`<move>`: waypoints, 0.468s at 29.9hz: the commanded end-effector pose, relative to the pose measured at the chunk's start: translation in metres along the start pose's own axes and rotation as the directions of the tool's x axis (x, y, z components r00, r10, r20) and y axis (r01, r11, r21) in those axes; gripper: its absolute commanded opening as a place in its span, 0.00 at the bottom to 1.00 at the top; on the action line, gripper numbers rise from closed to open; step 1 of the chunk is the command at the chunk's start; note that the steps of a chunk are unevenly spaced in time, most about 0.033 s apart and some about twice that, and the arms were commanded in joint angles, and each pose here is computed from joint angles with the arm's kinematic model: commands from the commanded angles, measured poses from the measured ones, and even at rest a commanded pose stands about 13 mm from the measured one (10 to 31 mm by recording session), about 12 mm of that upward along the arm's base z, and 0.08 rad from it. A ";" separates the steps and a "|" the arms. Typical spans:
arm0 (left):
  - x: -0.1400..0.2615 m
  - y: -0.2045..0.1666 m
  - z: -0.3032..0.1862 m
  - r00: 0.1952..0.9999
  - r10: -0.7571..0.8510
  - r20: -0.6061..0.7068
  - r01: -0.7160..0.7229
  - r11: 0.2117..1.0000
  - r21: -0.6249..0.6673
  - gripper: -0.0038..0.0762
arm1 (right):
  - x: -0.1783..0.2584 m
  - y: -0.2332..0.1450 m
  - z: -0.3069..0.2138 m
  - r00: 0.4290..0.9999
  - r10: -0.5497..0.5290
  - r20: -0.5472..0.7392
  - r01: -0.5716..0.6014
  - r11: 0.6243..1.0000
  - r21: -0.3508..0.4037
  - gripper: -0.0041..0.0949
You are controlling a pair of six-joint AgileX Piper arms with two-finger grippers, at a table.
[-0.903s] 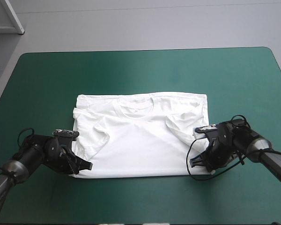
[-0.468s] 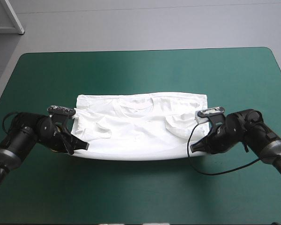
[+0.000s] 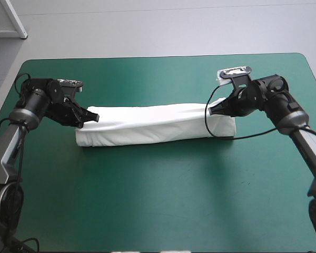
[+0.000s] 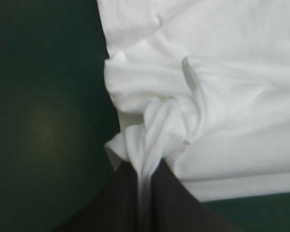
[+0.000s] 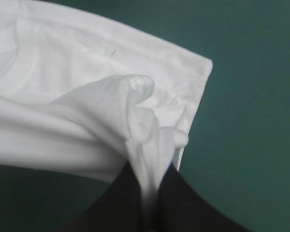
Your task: Fold the cloth
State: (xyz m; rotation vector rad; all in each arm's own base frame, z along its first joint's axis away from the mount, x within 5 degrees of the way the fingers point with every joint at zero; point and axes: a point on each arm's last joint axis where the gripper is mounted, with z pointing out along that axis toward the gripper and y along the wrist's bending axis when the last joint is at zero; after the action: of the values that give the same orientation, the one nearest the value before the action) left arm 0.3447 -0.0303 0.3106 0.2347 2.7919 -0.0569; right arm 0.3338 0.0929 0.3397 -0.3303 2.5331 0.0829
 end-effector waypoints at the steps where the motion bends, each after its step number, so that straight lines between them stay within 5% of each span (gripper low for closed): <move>1: -0.025 0.010 -0.011 0.996 -0.007 0.088 0.009 1.000 -0.019 0.04 | -0.028 -0.016 -0.001 0.994 0.013 0.105 -0.017 0.999 0.045 0.02; 11: -0.071 0.020 0.042 0.983 -0.014 0.183 0.019 1.000 -0.024 0.04 | -0.044 -0.019 0.084 0.997 0.029 0.069 -0.031 0.999 0.033 0.02; 14: -0.076 0.021 0.054 0.979 -0.014 0.205 0.020 0.999 -0.029 0.05 | -0.043 -0.017 0.098 0.997 0.048 0.065 -0.049 0.999 0.012 0.09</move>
State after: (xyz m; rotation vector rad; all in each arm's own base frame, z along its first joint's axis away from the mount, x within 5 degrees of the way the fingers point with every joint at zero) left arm 0.4323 -0.0297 0.2539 0.2003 2.7395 -0.0735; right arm 0.4213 0.1021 0.2551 -0.2884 2.6040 0.0728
